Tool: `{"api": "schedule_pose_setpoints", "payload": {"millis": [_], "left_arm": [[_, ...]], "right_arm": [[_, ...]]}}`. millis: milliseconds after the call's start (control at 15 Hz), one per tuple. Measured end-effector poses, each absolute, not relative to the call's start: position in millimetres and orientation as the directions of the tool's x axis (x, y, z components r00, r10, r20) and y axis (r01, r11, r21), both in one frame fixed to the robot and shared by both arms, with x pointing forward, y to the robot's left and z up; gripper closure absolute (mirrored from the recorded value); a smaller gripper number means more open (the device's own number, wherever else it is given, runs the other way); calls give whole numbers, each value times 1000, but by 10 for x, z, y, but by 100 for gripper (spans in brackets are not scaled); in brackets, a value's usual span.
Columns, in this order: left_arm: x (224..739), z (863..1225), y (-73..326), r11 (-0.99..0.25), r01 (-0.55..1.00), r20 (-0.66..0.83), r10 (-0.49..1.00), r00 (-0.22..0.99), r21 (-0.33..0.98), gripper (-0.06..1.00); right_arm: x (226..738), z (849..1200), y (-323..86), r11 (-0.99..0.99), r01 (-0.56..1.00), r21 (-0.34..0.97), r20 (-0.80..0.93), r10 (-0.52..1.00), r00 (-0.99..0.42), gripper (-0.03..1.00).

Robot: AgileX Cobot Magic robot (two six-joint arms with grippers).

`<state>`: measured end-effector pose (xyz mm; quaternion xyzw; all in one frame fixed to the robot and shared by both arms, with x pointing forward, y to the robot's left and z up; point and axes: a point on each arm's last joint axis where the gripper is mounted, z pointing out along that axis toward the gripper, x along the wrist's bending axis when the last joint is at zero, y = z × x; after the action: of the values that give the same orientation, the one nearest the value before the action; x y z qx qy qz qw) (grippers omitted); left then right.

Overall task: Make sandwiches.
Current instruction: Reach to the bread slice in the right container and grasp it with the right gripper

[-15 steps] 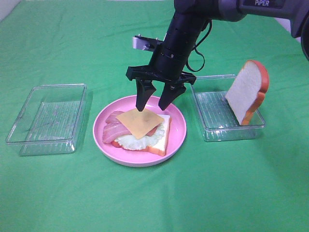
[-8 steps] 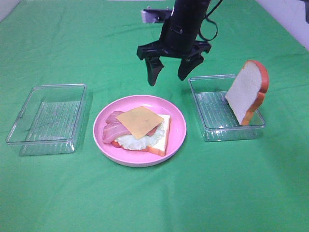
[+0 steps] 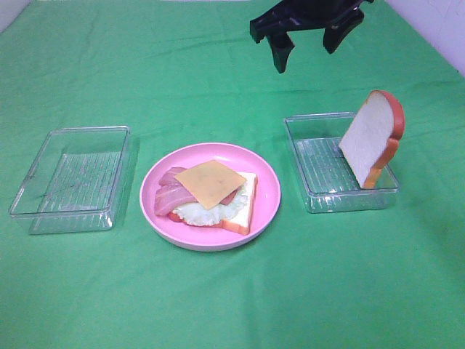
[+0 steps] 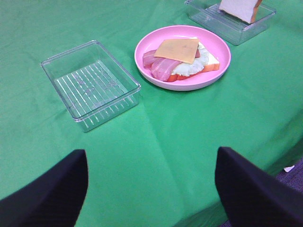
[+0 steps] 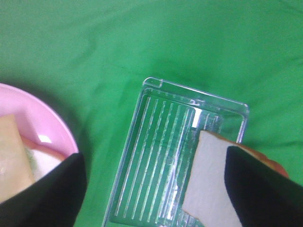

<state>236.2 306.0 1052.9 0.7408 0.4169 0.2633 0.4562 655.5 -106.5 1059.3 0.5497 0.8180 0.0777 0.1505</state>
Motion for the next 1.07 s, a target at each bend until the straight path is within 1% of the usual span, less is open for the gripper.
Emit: {"api": "schedule_pose_setpoints", "payload": {"millis": [67,267,400,533,600,667,800,1000,1067], "left_arm": [[2362,10529,3060,-236,377,10,858,514,895,23],[2362,10529,3060,-236,377,10,858,514,895,23],[2362,10529,3060,-236,377,10,858,514,895,23],[2362,10529,3060,-236,377,10,858,514,895,23],[2362,10529,3060,-236,377,10,858,514,895,23],[2362,10529,3060,-236,377,10,858,514,895,23],[2362,10529,3060,-236,377,10,858,514,895,23],[2362,10529,3060,-236,377,10,858,514,895,23],[2362,10529,3060,-236,377,10,858,514,895,23]], "right_arm": [[6562,10625,-1108,372,878,300,-159,927,-338,21],[6703,10726,-1587,213,923,321,-80,977,-198,21],[6768,10759,-1912,131,937,323,-60,991,-118,21],[6783,10672,-2165,53,958,281,-3,999,-54,21],[6777,10551,-2313,6,973,229,61,998,-21,21],[6761,10455,-2387,-13,982,190,89,996,-4,21],[6717,10291,-2466,-31,991,129,92,996,19,21],[6692,10162,-2481,1,996,86,83,997,-8,21],[6722,10048,-2485,12,998,61,73,997,-16,21]]}}
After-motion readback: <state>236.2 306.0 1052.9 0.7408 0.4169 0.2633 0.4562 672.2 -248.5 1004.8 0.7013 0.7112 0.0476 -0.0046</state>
